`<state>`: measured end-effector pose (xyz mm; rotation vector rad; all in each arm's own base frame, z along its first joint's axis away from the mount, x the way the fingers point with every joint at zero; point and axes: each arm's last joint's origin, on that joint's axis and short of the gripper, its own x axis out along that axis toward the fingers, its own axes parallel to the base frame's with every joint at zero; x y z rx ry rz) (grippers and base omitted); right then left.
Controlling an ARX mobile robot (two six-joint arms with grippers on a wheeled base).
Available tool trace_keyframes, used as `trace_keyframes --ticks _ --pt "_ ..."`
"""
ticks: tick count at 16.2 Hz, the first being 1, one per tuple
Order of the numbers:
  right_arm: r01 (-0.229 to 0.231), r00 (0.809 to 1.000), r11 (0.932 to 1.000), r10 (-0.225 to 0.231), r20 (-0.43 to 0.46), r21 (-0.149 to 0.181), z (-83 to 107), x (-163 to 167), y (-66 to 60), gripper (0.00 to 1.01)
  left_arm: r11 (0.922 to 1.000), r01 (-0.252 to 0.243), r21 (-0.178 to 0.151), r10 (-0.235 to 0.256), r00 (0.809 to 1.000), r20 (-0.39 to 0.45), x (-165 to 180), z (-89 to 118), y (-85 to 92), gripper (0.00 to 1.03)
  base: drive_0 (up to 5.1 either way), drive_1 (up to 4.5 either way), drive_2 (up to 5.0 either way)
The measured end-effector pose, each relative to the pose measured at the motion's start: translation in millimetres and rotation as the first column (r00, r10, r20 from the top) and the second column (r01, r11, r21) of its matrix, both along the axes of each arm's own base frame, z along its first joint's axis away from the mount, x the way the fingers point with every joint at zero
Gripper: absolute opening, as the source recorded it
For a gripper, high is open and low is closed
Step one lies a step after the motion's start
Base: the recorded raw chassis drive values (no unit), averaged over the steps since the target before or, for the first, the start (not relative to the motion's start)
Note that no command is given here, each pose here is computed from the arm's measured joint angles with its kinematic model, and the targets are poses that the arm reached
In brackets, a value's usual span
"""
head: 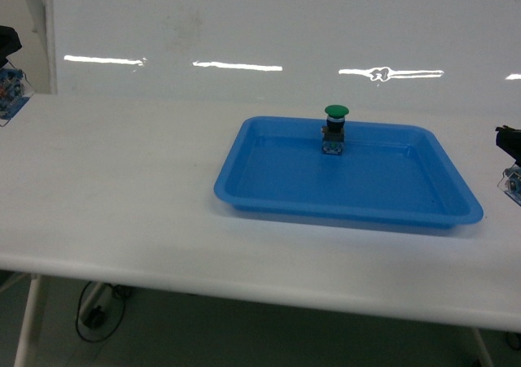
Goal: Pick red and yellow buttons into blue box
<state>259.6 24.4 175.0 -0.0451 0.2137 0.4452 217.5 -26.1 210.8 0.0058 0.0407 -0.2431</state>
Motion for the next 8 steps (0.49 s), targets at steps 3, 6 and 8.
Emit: trace_keyframes --ticks 3,6,8 --pt "-0.002 1.0 1.0 0.002 0.0 0.0 -0.1 -0.1 0.3 0.24 1.0 -0.003 0.0 0.003 1.0 -0.003 -0.1 -0.3 0.3 0.24 -0.9 -3.36 4.3" --pt "-0.011 1.0 0.9999 0.011 -0.001 0.001 -0.1 -0.3 1.7 0.24 0.9999 -0.012 0.0 0.012 1.0 -0.002 -0.3 0.0 1.6 0.24 2.7 -5.22 1.8" --pt "-0.009 1.0 1.0 0.009 -0.006 0.0 -1.1 -0.8 1.5 0.24 1.0 -0.006 0.0 0.006 1.0 0.001 -0.5 0.1 1.0 0.24 2.7 -5.22 1.8"
